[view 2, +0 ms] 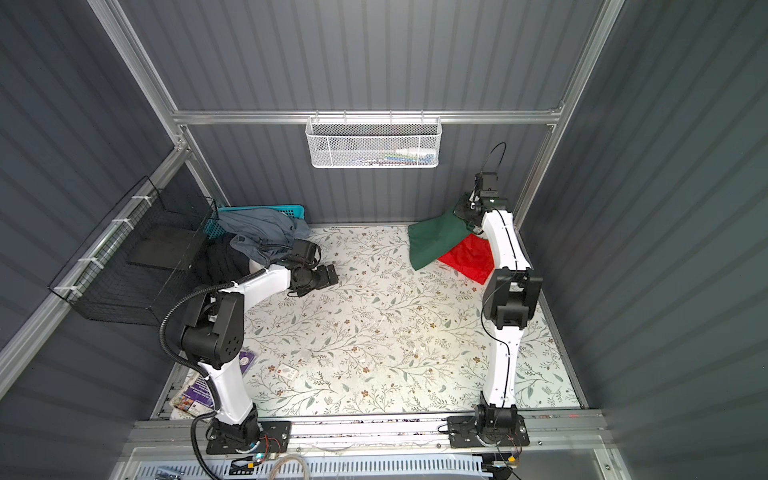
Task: Fold and stack the t-shirts
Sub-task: 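Lift the green shirt with the right gripper and drag it toward the red shirt, then lay the green shirt on top of the red shirt with the right gripper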
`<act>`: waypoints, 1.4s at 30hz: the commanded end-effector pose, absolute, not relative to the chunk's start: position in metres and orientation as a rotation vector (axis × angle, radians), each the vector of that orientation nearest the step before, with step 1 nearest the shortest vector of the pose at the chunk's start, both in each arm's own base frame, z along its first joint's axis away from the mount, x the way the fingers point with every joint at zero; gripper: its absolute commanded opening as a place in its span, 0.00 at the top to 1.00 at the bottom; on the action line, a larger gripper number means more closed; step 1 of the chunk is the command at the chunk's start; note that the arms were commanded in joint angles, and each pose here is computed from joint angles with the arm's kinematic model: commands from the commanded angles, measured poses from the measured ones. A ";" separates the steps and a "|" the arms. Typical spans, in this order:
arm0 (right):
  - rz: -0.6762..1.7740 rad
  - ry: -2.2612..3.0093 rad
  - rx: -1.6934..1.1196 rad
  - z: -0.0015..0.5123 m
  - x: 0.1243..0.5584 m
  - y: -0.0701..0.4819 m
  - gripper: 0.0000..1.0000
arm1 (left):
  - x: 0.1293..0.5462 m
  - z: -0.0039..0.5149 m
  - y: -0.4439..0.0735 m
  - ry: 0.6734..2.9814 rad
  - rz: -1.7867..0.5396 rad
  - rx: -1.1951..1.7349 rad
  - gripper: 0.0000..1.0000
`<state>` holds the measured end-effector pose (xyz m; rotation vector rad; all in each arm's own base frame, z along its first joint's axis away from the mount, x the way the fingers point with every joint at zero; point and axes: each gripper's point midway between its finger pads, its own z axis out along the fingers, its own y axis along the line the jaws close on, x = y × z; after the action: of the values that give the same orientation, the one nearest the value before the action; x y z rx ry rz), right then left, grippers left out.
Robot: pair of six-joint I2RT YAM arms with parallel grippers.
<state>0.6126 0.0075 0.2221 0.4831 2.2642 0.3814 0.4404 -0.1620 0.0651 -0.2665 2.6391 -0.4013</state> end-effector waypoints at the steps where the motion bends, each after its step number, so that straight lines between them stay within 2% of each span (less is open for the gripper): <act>1: 0.362 2.173 0.501 0.252 0.617 -0.007 1.00 | 0.440 0.077 -0.163 2.615 -0.448 -0.276 0.00; 12: 0.336 2.163 0.645 0.214 0.580 -0.062 1.00 | 0.439 0.068 -0.165 2.636 -0.455 -0.261 0.00; 28: 0.208 2.041 0.802 0.191 0.520 -0.097 1.00 | 0.438 0.062 -0.167 2.653 -0.466 -0.255 0.00; 39: 0.247 2.099 1.046 0.117 0.499 -0.133 1.00 | 0.438 0.060 -0.169 2.661 -0.478 -0.247 0.00; 41: 0.253 2.093 1.077 0.112 0.494 -0.139 0.93 | 0.437 0.062 -0.169 2.660 -0.472 -0.238 0.00; 42: 0.255 2.088 1.082 0.112 0.493 -0.141 0.93 | 0.437 0.064 -0.168 2.657 -0.468 -0.236 0.00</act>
<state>0.4949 -0.1286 0.1072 1.0320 2.1411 0.2480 0.4382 -0.1704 0.0643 -0.2464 2.6462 -0.4664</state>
